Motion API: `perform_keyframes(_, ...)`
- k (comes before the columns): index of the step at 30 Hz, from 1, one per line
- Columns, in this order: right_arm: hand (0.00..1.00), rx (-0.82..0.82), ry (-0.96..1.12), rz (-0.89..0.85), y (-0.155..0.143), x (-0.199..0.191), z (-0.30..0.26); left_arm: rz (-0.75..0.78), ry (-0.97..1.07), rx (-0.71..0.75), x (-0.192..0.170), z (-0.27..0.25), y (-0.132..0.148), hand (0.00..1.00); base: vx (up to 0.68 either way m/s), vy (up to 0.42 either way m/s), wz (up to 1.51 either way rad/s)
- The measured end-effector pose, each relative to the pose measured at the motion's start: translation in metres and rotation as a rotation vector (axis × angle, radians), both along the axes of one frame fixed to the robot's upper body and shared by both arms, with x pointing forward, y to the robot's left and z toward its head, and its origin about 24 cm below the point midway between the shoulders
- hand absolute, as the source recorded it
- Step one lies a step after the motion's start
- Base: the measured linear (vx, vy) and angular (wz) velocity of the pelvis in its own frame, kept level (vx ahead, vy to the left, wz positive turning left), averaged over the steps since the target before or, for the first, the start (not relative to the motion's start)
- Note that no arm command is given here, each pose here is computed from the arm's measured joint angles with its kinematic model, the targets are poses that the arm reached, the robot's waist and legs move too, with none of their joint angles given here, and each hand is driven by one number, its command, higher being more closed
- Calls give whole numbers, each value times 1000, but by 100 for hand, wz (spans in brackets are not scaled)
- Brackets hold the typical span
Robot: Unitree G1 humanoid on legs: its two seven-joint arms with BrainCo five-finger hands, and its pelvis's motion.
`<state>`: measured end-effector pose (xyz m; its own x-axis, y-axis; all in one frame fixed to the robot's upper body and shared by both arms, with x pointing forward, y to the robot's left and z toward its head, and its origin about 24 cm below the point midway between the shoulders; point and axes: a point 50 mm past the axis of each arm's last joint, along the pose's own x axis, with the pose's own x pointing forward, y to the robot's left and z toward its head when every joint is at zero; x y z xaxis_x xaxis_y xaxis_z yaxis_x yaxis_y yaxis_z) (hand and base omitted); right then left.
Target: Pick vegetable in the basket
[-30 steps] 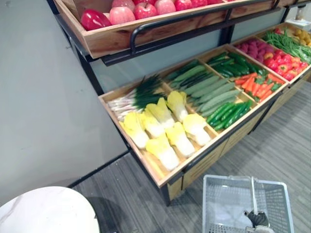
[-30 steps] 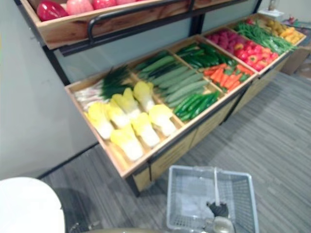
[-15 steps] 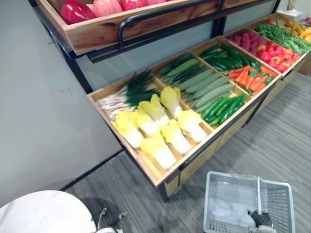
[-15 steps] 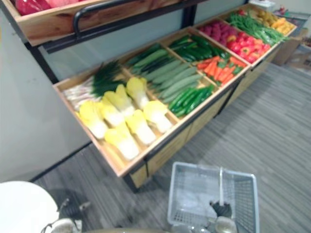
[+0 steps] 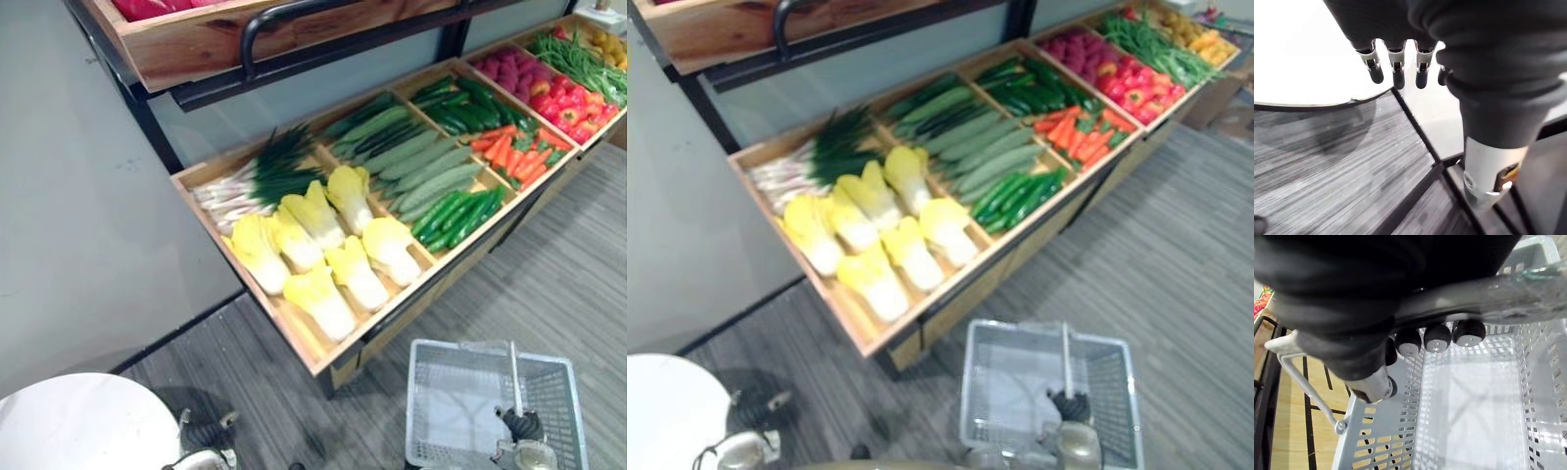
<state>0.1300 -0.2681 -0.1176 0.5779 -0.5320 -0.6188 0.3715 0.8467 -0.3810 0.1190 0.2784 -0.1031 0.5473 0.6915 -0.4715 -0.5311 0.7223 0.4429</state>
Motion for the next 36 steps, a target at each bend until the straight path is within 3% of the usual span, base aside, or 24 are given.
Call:
perform_keyframes(4, 100, -12, 13, -48, -5, -10, -1, 71, -216, 84, 15, 34, -5, 0, -44, -5, 27)
perform_keyframes(15, 100, -12, -9, -34, 8, -12, 0, 110, -486, 181, 33, 89, -22, 0, -18, 17, 9)
perform_keyframes(26, 100, -13, 3, -14, 11, -13, -1, -68, -734, 104, 83, 133, -69, 0, -6, -1, -3)
perform_keyframes(36, 100, -32, 15, 27, 12, -4, 0, -147, -764, 93, 108, 140, -76, 0, -12, 0, -11)
